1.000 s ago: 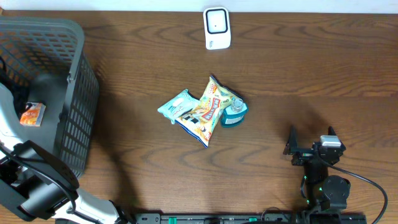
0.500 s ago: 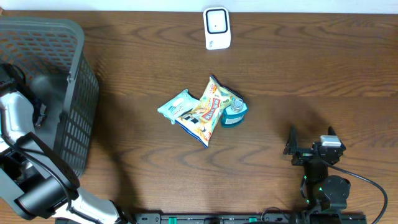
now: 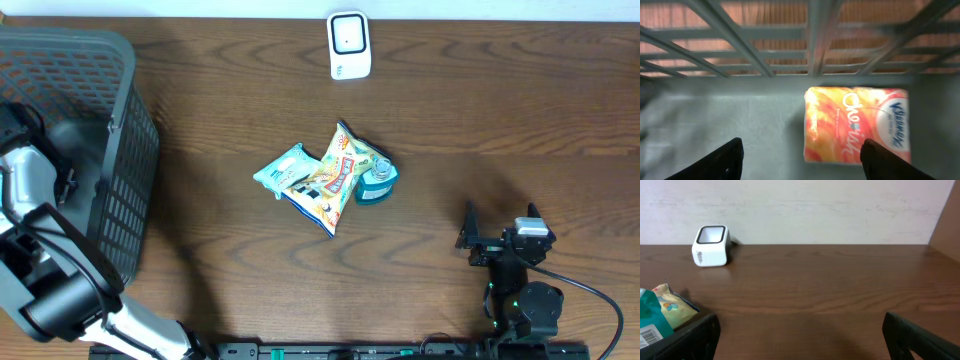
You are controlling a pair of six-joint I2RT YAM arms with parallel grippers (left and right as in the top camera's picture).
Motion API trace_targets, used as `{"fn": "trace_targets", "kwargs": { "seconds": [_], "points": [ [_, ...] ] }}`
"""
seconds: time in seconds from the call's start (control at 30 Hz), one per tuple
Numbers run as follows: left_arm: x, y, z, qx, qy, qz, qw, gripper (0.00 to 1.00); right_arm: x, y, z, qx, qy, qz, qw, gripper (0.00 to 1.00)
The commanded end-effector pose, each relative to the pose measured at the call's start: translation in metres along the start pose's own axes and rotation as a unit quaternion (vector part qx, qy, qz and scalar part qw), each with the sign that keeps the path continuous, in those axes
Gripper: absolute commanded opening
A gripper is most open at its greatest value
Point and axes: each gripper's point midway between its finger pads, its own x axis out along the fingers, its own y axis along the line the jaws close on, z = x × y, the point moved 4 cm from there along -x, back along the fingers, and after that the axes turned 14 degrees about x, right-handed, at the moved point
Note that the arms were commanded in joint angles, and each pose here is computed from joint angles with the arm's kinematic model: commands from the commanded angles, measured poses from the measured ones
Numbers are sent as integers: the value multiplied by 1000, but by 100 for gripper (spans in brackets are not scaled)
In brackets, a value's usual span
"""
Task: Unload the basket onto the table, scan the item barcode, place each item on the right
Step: 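Move the left gripper back into the basket toward the orange Kleenex box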
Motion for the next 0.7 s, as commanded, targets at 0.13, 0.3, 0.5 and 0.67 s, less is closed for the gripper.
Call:
{"fn": "trace_targets", "kwargs": {
  "seconds": [0.13,0.3,0.5,0.67],
  "points": [
    [31,-6,-17,17,26,16,999,70,0,0,-1,-6,1,-2,1000,99],
    [45,-9,-24,23,37,23,999,32,0,0,-1,-6,1,-2,1000,99],
    [50,-7,-30,28,50,31,998,7,0,0,-1,-6,1,-2,1000,99],
    [47,-11,-42,50,82,12,995,7,0,0,-1,-6,1,-2,1000,99]
  ]
}}
